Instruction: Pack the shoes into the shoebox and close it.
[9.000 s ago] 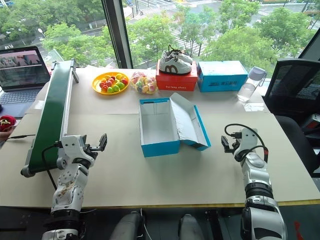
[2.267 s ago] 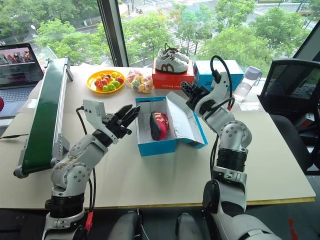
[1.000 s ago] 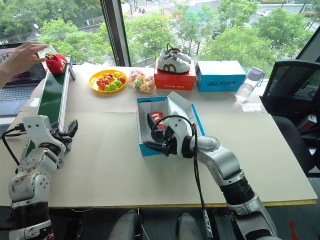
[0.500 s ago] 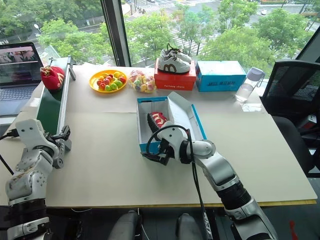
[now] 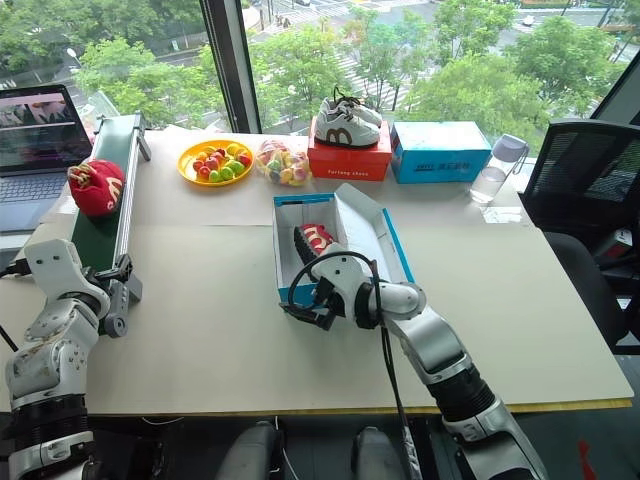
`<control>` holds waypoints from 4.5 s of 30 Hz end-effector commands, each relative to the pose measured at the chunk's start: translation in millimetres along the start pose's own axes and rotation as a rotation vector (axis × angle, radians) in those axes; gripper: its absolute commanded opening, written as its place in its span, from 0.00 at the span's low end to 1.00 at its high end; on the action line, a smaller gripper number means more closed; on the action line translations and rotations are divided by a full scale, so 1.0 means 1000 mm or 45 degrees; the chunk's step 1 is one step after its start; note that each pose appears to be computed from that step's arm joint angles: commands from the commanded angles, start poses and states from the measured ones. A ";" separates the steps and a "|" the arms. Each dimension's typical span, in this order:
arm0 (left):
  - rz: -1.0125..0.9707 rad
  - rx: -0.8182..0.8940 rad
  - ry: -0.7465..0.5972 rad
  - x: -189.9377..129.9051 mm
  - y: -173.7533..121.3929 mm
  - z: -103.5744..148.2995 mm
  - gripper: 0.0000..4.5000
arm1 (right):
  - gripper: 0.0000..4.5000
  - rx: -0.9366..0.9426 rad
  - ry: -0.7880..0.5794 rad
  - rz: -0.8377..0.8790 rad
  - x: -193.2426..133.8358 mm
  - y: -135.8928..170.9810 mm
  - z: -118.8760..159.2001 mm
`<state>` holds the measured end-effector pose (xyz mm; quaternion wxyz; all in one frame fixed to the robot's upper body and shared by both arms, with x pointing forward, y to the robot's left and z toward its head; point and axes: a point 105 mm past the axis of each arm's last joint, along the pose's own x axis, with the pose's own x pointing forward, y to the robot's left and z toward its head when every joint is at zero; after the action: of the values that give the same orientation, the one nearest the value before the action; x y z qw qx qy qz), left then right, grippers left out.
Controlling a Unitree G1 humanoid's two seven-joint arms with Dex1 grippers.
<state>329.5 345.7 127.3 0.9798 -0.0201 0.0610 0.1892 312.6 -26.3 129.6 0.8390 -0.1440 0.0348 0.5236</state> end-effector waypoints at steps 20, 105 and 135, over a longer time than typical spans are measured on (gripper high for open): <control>0.144 0.023 -0.030 0.003 0.025 0.005 1.00 | 0.99 -0.028 -0.053 -0.033 -0.005 -0.004 0.013; -1.407 -0.357 -0.050 -0.109 -0.234 0.042 0.83 | 0.05 -1.624 -0.318 -0.346 -0.001 -0.025 0.085; -1.365 0.223 -0.265 -0.089 -0.169 0.023 0.89 | 0.05 0.731 0.354 -0.182 -0.019 -0.075 0.092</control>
<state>315.5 164.8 156.1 0.9450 0.0380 -0.0207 -0.3241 359.9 -44.8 233.4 0.8671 0.0305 0.2756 0.4138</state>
